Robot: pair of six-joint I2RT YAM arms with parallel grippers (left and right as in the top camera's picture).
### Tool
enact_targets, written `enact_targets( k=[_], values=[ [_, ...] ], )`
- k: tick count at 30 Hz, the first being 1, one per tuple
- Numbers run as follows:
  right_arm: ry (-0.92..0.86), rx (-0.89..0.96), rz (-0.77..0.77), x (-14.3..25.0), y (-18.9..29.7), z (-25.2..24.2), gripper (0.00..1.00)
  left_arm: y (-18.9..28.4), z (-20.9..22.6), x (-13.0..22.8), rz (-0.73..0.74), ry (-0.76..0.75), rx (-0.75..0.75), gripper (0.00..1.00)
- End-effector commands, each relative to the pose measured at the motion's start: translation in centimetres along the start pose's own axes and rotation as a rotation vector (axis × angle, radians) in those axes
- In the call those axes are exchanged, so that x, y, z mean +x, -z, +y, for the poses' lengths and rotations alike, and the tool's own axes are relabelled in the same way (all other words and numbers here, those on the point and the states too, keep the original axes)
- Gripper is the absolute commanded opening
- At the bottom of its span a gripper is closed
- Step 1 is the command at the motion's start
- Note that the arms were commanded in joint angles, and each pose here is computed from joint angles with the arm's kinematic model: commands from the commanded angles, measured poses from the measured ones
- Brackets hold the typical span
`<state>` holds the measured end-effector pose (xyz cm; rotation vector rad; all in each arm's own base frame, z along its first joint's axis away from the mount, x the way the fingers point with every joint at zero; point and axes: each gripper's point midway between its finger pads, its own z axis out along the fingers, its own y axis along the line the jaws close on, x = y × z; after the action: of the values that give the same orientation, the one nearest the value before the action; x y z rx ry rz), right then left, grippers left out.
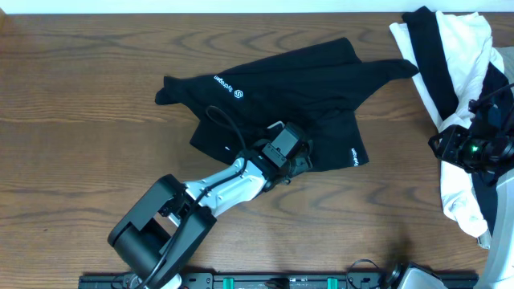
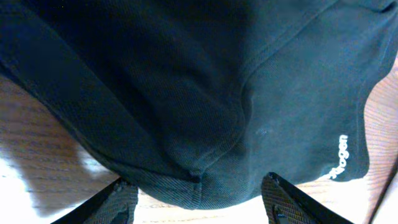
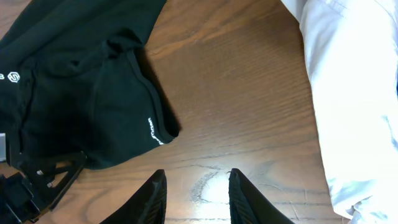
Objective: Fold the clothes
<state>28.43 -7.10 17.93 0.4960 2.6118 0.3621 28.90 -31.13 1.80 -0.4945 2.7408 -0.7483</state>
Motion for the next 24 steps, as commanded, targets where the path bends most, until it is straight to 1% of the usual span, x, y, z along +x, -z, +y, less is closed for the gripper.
enact_targets(
  k=[1, 4, 9, 14, 17, 21, 24],
  values=[
    [0.022, -0.019, 0.002, 0.1, 0.1, 0.6, 0.32, -1.1, 0.5, 0.8, 0.006, 0.005, -0.028, 0.66],
    [0.019, -0.019, 0.01, 0.3, 0.1, 0.6, 0.32, -2.0, 1.1, 1.7, 0.025, -0.006, -0.052, 0.66],
    [0.019, -0.019, 0.009, 0.3, 0.1, 0.6, 0.32, -2.9, 1.9, 2.5, 0.04, 0.024, -0.079, 0.66],
    [0.018, -0.019, 0.01, 0.4, 0.1, 0.6, 0.32, -2.9, 2.0, 2.3, 0.028, 0.024, -0.081, 0.49],
    [0.016, -0.019, 0.016, 0.5, 0.1, 0.6, 0.31, -2.9, 2.0, 2.3, 0.028, 0.024, -0.082, 0.43],
    [0.016, -0.019, 0.017, 0.5, 0.1, 0.6, 0.31, -2.8, 2.4, 1.6, -0.01, 0.017, -0.104, 0.25],
    [0.016, -0.019, 0.017, 0.5, 0.1, 0.6, 0.31, -2.7, 3.0, 0.9, -0.057, 0.008, -0.133, 0.21]
  ],
)
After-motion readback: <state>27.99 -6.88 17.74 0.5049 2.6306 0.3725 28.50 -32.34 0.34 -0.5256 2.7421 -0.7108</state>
